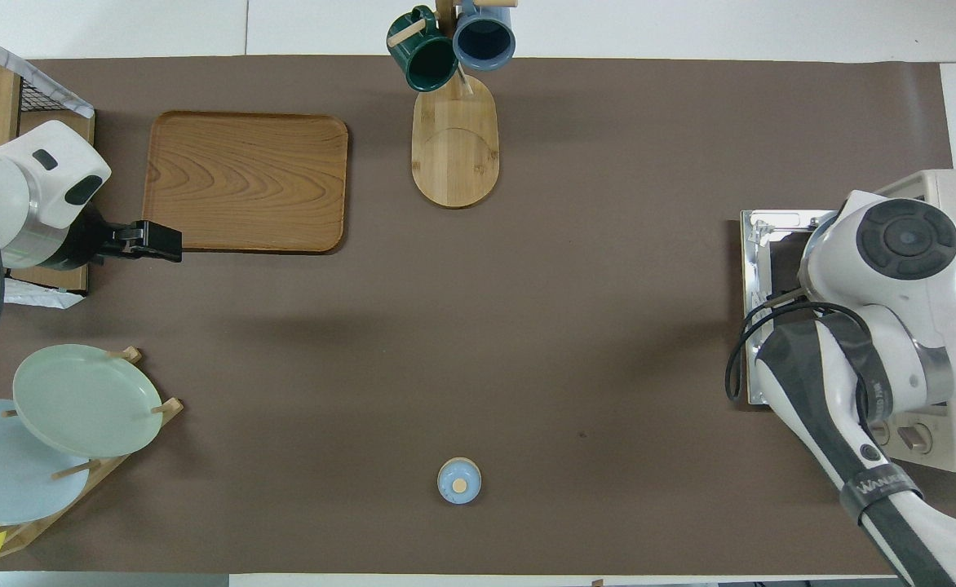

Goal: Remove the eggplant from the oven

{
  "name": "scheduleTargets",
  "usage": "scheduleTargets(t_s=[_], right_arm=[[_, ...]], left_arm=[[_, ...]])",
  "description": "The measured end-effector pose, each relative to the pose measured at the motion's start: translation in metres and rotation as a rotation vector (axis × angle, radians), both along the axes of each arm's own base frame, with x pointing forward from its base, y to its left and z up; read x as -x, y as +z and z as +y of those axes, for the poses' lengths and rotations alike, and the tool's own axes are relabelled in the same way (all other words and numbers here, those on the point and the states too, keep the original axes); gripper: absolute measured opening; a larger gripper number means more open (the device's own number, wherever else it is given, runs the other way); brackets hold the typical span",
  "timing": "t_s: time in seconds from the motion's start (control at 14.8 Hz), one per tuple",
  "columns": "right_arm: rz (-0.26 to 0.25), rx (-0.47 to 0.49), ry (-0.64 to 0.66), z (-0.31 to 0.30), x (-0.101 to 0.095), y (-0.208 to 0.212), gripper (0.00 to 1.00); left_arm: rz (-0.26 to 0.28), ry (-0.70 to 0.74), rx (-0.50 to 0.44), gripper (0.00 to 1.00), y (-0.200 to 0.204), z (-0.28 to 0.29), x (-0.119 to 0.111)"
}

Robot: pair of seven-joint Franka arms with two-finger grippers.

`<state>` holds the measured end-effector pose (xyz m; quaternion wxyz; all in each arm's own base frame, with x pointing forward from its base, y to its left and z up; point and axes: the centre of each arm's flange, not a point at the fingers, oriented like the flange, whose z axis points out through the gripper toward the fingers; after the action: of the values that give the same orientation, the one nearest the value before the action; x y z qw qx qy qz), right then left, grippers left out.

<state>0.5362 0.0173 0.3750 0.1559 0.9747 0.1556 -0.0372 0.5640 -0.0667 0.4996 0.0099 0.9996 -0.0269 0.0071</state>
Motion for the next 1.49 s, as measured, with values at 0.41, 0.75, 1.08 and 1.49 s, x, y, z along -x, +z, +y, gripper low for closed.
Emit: scheduleTargets(t_s=[0.41, 0.75, 1.08, 1.49], right_arm=[[-0.075, -0.096, -0.015, 0.212, 0.017, 0.045, 0.02], [-0.114, -0.083, -0.150, 0.380, 0.022, 0.033, 0.02], [-0.136, -0.117, -0.240, 0.486, 0.051, -0.043, 0.02], [-0.123, -0.281, -0.329, 0.503, 0.045, -0.047, 0.07]], left_arm=[[-0.003, 0.000, 0.000, 1.00, 0.001, 0.000, 0.000], [-0.026, 0.025, 0.002, 1.00, 0.013, 0.014, -0.003], [-0.039, 0.049, 0.003, 1.00, 0.029, 0.028, -0.005], [-0.032, 0.048, 0.002, 1.00, 0.032, 0.027, -0.004]])
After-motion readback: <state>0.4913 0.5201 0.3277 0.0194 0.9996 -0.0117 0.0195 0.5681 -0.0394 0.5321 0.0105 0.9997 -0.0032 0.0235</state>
